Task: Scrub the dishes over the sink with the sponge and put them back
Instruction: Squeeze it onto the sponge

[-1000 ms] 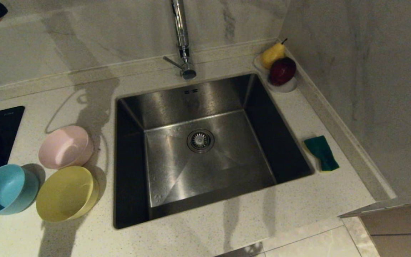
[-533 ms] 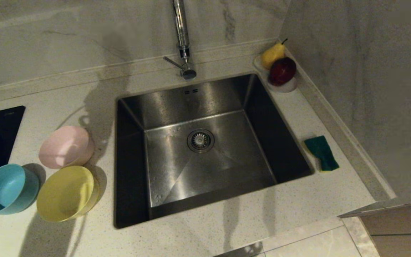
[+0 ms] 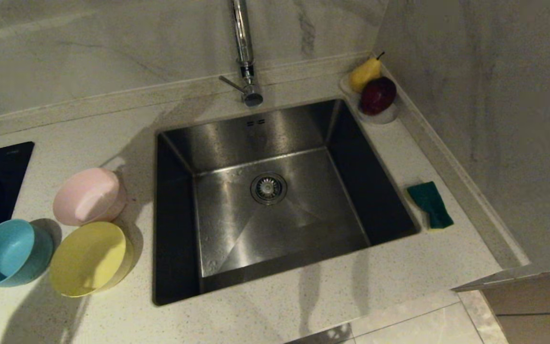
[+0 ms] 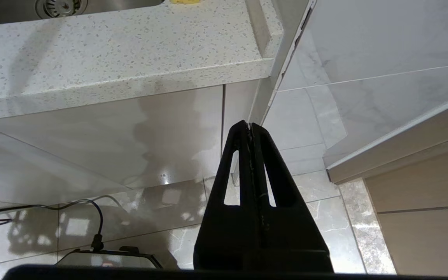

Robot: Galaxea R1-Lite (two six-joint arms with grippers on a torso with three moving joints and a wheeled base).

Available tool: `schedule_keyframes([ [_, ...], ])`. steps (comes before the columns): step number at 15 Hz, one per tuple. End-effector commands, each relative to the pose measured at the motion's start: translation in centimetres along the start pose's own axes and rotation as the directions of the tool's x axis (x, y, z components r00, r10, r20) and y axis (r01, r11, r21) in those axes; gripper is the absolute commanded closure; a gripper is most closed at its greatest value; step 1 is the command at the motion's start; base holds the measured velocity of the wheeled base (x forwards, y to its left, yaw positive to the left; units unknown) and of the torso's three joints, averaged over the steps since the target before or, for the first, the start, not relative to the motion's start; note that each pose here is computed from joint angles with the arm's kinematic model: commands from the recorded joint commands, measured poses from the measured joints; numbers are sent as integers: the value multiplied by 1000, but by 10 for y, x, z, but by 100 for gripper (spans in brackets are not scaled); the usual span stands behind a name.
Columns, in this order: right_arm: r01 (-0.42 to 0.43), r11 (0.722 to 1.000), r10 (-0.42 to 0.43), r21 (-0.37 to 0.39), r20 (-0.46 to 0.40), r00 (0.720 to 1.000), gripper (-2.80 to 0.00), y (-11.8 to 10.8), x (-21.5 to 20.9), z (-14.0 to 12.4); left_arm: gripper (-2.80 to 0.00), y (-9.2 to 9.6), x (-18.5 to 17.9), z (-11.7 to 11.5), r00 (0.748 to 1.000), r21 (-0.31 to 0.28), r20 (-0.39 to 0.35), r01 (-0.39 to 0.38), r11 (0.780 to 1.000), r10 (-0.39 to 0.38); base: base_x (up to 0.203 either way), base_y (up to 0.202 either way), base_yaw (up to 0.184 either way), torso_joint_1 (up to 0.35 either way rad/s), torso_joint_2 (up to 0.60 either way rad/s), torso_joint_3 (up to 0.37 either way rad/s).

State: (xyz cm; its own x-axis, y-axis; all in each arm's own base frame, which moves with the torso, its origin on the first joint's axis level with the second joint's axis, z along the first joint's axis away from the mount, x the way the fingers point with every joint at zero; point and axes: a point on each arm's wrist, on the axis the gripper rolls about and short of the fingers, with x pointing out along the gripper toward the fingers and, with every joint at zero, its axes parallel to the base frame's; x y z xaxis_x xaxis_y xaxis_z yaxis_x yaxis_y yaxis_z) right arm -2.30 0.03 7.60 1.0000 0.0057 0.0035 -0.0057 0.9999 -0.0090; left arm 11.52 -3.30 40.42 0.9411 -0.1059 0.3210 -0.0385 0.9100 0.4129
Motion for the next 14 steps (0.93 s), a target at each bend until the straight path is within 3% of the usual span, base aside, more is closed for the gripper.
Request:
schedule_keyframes([
  [1, 0, 1000, 0, 0, 1, 1000, 0, 0, 0, 0, 0, -23, 26, -2, 997, 5, -18, 78, 997, -78, 0, 0, 0, 0, 0, 0],
  [4, 0, 1000, 0, 0, 1, 1000, 0, 0, 0, 0, 0, -50, 45, 0, 992, -5, -1, 130, 991, -130, 0, 0, 0, 0, 0, 0],
  [7, 0, 1000, 0, 0, 1, 1000, 0, 0, 0, 0, 0, -81, 55, 3, 980, 25, -8, 198, 980, -198, 0, 0, 0, 0, 0, 0],
  [11, 0, 1000, 0, 0, 1, 1000, 0, 0, 0, 0, 0, -103, 75, 5, 987, 42, 50, 152, 987, -154, 0, 0, 0, 0, 0, 0],
  [14, 0, 1000, 0, 0, 1, 1000, 0, 0, 0, 0, 0, -122, 78, 7, 982, 47, 50, 179, 983, -181, 0, 0, 0, 0, 0, 0],
])
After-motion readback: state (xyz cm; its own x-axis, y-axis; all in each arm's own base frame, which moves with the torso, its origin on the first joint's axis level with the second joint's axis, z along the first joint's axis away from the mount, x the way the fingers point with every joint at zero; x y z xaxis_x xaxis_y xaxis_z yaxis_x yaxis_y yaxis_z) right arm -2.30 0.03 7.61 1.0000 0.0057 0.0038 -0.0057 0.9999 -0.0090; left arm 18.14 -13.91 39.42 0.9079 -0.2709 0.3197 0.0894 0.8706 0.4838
